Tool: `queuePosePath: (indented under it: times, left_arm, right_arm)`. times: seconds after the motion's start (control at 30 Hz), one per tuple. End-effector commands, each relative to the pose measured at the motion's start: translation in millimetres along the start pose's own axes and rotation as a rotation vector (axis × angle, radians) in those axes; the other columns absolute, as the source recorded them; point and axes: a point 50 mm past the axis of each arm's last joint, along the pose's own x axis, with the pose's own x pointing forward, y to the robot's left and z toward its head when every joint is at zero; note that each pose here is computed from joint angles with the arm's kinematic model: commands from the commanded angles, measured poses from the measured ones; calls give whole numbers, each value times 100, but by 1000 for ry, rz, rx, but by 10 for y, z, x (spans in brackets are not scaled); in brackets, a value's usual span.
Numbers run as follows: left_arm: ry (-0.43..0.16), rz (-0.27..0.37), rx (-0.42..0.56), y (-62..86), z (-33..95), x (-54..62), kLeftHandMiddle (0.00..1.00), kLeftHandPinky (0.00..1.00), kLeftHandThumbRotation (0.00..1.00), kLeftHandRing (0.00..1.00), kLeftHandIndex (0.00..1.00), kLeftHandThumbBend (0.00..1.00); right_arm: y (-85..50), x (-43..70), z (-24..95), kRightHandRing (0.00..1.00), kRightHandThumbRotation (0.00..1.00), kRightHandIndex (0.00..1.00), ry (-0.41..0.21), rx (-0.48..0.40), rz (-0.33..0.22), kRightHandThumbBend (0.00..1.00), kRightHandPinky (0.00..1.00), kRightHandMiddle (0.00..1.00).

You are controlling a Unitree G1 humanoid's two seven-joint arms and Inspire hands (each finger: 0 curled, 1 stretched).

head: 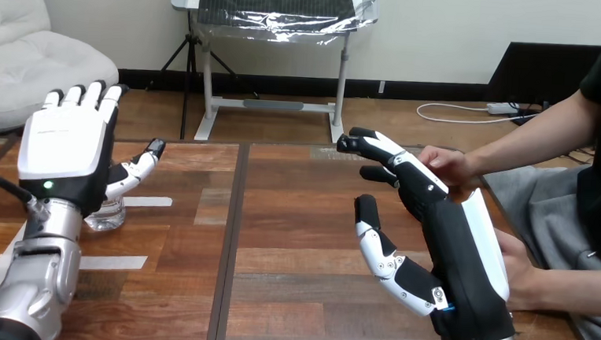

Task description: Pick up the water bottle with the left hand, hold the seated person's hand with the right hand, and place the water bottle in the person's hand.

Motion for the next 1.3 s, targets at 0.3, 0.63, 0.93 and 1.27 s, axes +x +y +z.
queuePosePath:
  times: [0.3, 0.63, 0.93, 1.27]
  left_arm:
    - [48, 1, -62, 177, 20, 271, 95, 92, 100, 94, 92, 46]
    - [84, -71, -62, 112, -4, 278, 95, 92, 100, 94, 93, 46]
    - [106, -120, -72, 52, -17, 263, 95, 93, 100, 95, 93, 46]
    - [121, -157, -84, -37, -13, 207, 96, 94, 100, 96, 94, 47]
  right_arm:
    - [-69, 137, 73, 85, 0, 76, -80, -16, -7, 6, 77, 86]
    - [-84, 133, 77, 85, 0, 76, -76, -24, -4, 6, 77, 86]
    - [-99, 132, 78, 85, 0, 75, -78, -33, -3, 6, 77, 85]
    - [-113, 125, 77, 84, 0, 74, -79, -40, 0, 7, 77, 84]
